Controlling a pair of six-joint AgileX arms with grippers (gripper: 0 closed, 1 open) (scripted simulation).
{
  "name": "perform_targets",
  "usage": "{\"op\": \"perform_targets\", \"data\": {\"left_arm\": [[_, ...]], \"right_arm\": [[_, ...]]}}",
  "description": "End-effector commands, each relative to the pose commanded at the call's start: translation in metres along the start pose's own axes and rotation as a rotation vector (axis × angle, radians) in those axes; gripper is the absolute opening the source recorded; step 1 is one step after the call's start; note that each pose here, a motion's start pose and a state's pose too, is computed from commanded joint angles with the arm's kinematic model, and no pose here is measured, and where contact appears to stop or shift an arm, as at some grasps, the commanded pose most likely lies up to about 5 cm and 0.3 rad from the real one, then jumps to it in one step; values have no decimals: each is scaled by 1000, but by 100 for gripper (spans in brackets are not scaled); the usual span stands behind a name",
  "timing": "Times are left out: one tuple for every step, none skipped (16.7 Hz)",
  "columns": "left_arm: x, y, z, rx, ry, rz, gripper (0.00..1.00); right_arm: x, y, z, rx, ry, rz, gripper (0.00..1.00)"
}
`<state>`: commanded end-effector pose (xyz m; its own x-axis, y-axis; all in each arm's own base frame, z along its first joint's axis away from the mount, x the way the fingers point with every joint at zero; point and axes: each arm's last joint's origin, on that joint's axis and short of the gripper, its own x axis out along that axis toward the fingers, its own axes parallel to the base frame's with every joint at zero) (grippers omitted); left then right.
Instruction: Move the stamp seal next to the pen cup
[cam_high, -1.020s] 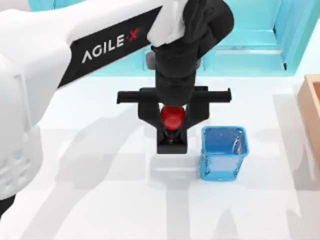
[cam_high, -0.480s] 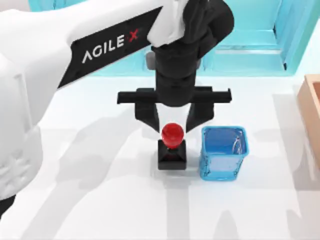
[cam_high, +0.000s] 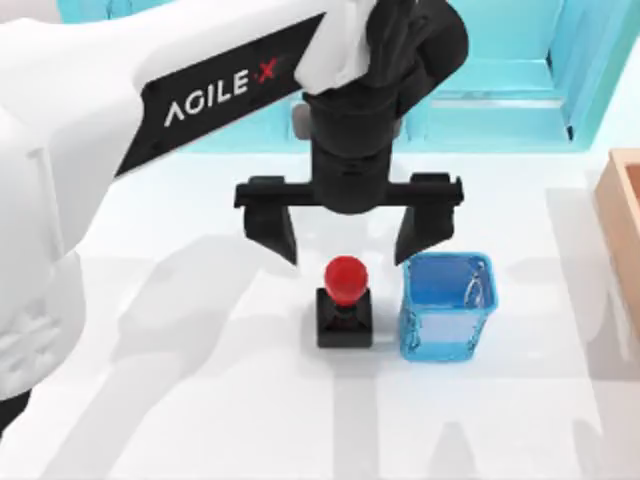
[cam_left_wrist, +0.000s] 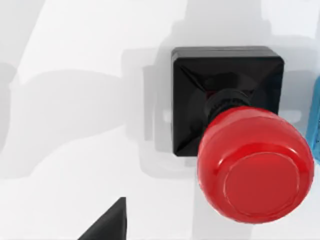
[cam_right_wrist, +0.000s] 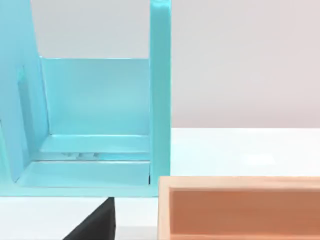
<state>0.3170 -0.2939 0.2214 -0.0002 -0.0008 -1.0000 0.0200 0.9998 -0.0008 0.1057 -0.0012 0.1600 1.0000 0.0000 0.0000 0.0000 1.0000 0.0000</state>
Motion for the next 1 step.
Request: {"op": "perform_targets", "data": {"left_arm": [[0,0,0,0,0,0,100]], "right_arm": [[0,0,0,0,0,0,100]]}}
